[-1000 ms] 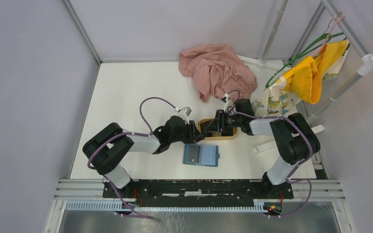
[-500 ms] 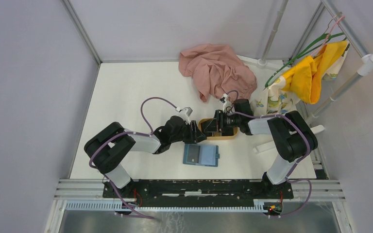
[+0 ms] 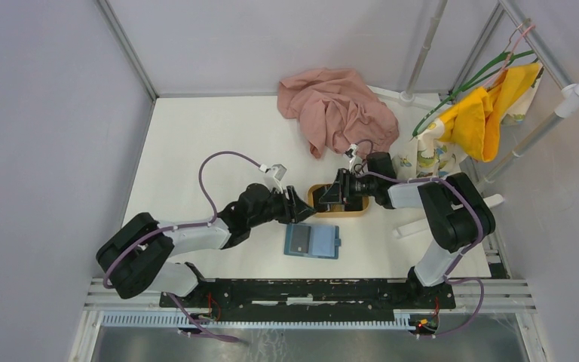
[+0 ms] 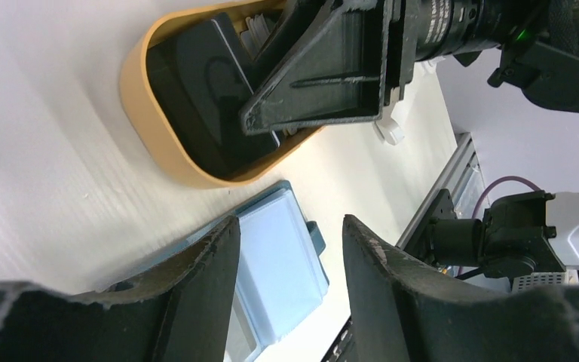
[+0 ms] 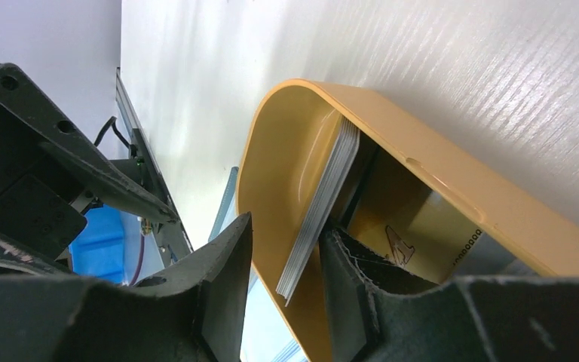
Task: Put the credit cards into the card holder
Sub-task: Pick up the credit card from the storage box.
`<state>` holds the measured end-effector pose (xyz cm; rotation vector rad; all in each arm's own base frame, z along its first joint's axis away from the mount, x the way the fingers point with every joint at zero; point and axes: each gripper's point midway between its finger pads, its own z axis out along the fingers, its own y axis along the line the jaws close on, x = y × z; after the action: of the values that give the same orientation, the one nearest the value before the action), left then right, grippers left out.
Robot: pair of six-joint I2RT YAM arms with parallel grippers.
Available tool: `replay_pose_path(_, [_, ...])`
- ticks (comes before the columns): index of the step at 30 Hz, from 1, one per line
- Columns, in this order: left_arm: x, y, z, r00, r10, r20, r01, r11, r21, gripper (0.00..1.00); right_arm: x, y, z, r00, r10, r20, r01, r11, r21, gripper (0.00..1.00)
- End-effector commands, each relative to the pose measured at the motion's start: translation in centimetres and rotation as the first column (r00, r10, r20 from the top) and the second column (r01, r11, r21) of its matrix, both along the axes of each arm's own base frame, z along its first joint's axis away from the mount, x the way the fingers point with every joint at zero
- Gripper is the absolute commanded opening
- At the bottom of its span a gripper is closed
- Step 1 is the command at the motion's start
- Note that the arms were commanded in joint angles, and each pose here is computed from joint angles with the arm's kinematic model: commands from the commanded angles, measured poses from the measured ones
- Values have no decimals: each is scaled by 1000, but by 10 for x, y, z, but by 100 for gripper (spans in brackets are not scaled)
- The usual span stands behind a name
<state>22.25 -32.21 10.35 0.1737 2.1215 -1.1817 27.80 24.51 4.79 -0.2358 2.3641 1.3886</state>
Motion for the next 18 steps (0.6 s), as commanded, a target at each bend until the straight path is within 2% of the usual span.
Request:
replay_pose_path(1, [-1, 14, 2, 998, 20, 54, -21, 999, 31, 59, 11, 2, 29, 997, 5, 82, -11, 998, 64, 43])
replay_pose_path(7, [-7, 24, 4, 998, 33, 59, -35, 999, 36, 59, 16, -6, 29, 996, -16, 85, 11, 998, 56, 41])
replay_pose_path(13, [-10, 31, 6, 997, 42, 63, -45, 998, 42, 59, 19, -14, 17, 996, -32, 80, 33, 999, -3, 30])
replay_pose_path(18, [-13, 34, 8, 997, 45, 65, -47, 998, 35, 59, 22, -20, 15, 996, -45, 83, 47, 999, -21, 28])
